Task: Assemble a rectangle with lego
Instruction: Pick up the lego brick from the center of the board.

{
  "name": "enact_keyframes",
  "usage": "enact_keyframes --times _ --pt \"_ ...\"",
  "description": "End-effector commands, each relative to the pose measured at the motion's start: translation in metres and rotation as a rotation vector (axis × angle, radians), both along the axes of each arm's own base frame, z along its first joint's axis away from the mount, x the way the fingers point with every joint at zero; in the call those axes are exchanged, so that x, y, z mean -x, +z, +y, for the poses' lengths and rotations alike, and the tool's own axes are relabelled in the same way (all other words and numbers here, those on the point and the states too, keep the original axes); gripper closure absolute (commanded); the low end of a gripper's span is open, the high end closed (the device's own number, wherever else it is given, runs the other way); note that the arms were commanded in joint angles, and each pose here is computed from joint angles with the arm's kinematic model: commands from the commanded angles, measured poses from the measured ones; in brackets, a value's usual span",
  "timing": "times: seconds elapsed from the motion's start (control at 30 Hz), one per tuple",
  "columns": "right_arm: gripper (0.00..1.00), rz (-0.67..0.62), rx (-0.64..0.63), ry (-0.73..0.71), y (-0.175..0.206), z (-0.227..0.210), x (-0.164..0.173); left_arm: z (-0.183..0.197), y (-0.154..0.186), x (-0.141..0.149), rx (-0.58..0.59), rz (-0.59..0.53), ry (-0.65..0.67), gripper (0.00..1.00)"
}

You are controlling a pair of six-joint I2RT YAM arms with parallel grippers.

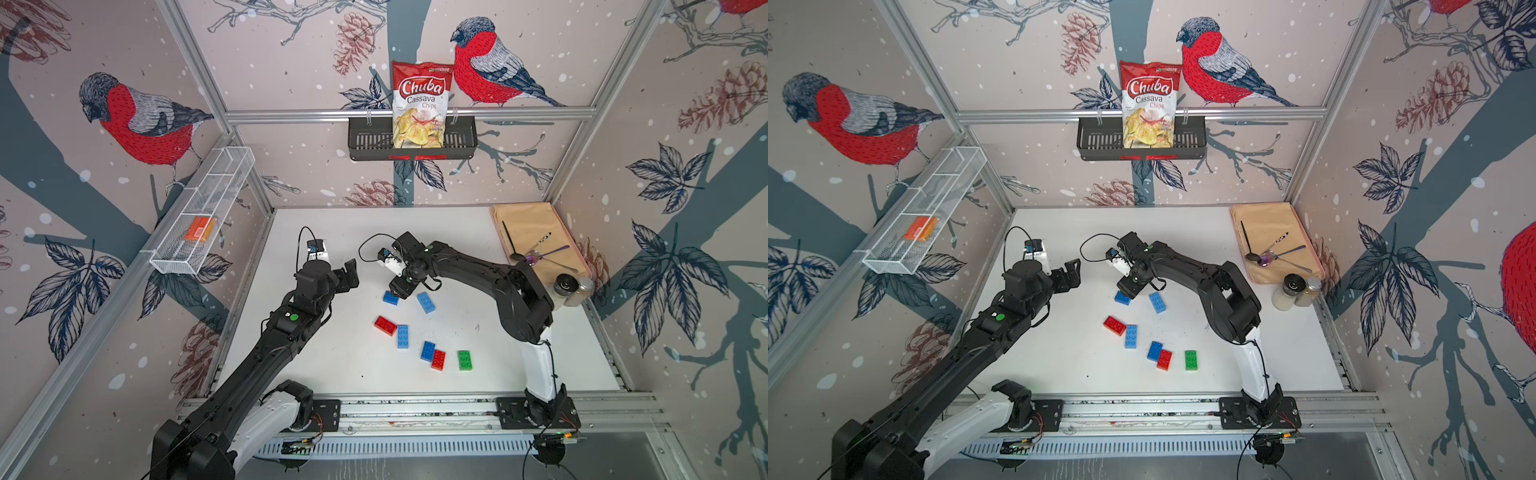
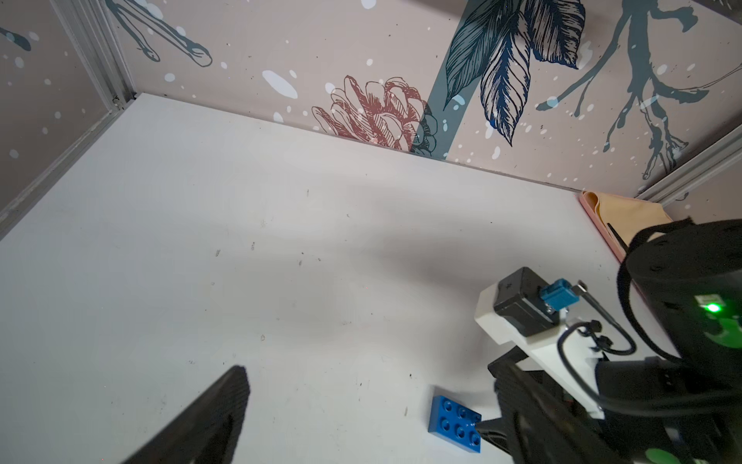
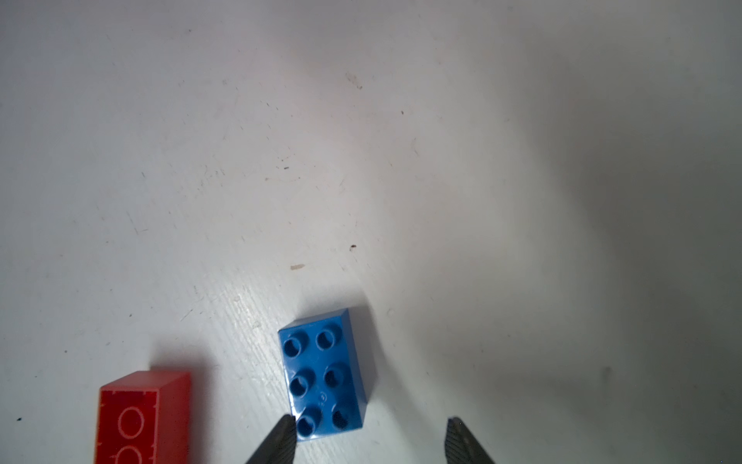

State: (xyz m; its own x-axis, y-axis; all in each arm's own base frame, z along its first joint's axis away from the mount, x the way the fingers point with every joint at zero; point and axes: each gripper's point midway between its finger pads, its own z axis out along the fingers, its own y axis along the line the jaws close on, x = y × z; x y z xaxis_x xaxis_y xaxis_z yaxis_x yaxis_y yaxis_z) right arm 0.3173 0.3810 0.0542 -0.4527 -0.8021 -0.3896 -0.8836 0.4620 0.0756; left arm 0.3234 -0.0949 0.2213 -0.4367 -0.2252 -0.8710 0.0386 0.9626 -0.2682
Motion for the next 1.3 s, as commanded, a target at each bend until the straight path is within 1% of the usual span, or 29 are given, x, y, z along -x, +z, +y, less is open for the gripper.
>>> enact_keyframes --times 0.0,0.07,0.17,0.3,0.43,0.6,0.67,0.73,0.8,0.87,1.03,1.13,1.27 --pt "0.36 0.005 0.057 0.055 -0.007 -0.003 0.007 -0.006 0.017 -0.004 0.019 -0.066 -0.031 0.05" --pt "0.36 0.001 0.058 0.066 -0.011 0.000 0.007 -0.007 0.020 -0.003 0.023 -0.076 -0.040 0.04" --pt "0.36 0.014 0.048 0.091 -0.015 0.009 0.013 -0.008 0.016 -0.002 0.020 -0.066 -0.046 0.05" --pt "0.39 0.008 0.058 0.117 -0.021 0.017 0.016 -0.011 0.011 -0.003 0.017 -0.055 -0.053 0.04" --pt "0.49 0.006 0.066 0.107 -0.025 0.018 0.012 -0.012 0.011 -0.004 0.015 -0.052 -0.058 0.04" --pt "0.64 0.007 0.060 0.098 -0.029 0.020 0.013 -0.013 0.003 -0.006 0.010 -0.031 -0.059 0.04" --pt "0.73 -0.006 0.063 0.084 -0.031 0.019 0.012 -0.013 0.001 -0.007 0.013 -0.023 -0.060 0.04" --pt "0.78 -0.018 0.058 0.063 -0.029 0.019 0.010 -0.014 -0.001 -0.007 0.014 -0.016 -0.063 0.05" --pt "0.82 -0.041 0.043 0.016 -0.023 0.017 0.004 -0.015 -0.003 -0.008 0.015 -0.011 -0.065 0.04" --pt "0.83 -0.052 0.013 -0.039 -0.012 0.015 -0.004 -0.016 -0.004 -0.009 0.016 -0.007 -0.065 0.04" --pt "0.86 -0.064 -0.072 -0.207 0.036 -0.006 -0.018 -0.018 -0.008 -0.009 0.020 0.006 -0.076 0.04" --pt "0.86 -0.009 -0.068 -0.298 0.049 -0.033 -0.009 -0.019 -0.009 -0.009 0.023 0.010 -0.080 0.04" --pt "0.86 0.091 -0.015 -0.410 0.047 -0.073 0.014 -0.020 -0.011 -0.009 0.023 0.017 -0.082 0.04"
